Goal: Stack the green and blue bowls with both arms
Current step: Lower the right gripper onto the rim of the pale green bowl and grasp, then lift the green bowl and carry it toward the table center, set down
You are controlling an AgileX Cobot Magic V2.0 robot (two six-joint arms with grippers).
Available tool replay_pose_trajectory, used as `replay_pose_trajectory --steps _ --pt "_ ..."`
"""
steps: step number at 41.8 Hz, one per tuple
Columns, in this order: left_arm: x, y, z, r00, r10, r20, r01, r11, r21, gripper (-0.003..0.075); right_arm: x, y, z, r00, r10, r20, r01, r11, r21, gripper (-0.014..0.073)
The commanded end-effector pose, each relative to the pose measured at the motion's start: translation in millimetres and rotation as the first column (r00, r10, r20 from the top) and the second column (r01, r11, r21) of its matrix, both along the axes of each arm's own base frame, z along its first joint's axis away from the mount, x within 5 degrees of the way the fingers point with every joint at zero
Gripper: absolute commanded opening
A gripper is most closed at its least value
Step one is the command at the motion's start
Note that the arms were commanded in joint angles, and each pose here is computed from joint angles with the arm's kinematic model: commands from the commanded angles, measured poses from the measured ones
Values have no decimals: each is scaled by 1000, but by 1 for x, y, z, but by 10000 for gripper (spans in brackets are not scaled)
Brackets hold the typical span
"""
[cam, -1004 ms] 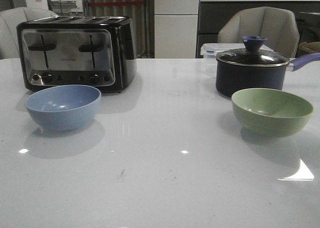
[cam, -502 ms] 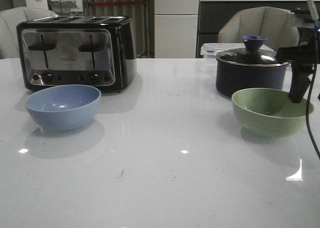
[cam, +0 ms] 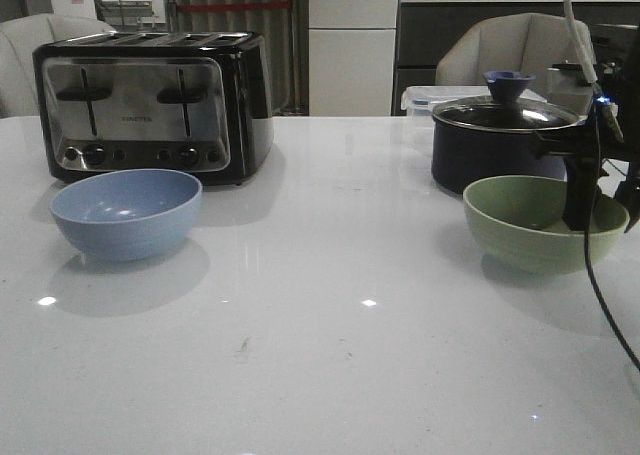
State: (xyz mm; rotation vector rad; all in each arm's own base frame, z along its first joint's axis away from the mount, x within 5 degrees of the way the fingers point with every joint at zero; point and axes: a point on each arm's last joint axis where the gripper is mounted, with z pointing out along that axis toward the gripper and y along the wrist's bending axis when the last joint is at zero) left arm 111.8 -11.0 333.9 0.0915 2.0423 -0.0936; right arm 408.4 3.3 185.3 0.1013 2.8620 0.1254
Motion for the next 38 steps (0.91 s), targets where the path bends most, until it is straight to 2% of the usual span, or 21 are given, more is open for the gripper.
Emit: replay_pose_trajectory --steps 1,5,11,19,30,38 --pt "4 0 14 996 6 87 -5 1000 -14 509 2 -2 32 996 12 91 -11 1000 -5 248" --pt "4 0 14 996 6 87 -5 1000 -14 509 1 -2 31 997 16 77 -15 1000 -5 194" --pt "4 0 14 996 6 87 -5 1000 -14 509 -2 -1 37 996 45 82 -44 999 -12 163" --pt "4 0 14 996 6 87 -5 1000 -14 509 -14 12 69 986 90 139 -89 996 -15 164" --pt "4 0 14 996 6 87 -5 1000 -14 509 -42 78 118 929 259 265 -266 964 -8 164" --pt "4 0 14 996 6 87 -5 1000 -14 509 -57 138 112 880 395 265 -413 911 12 164"
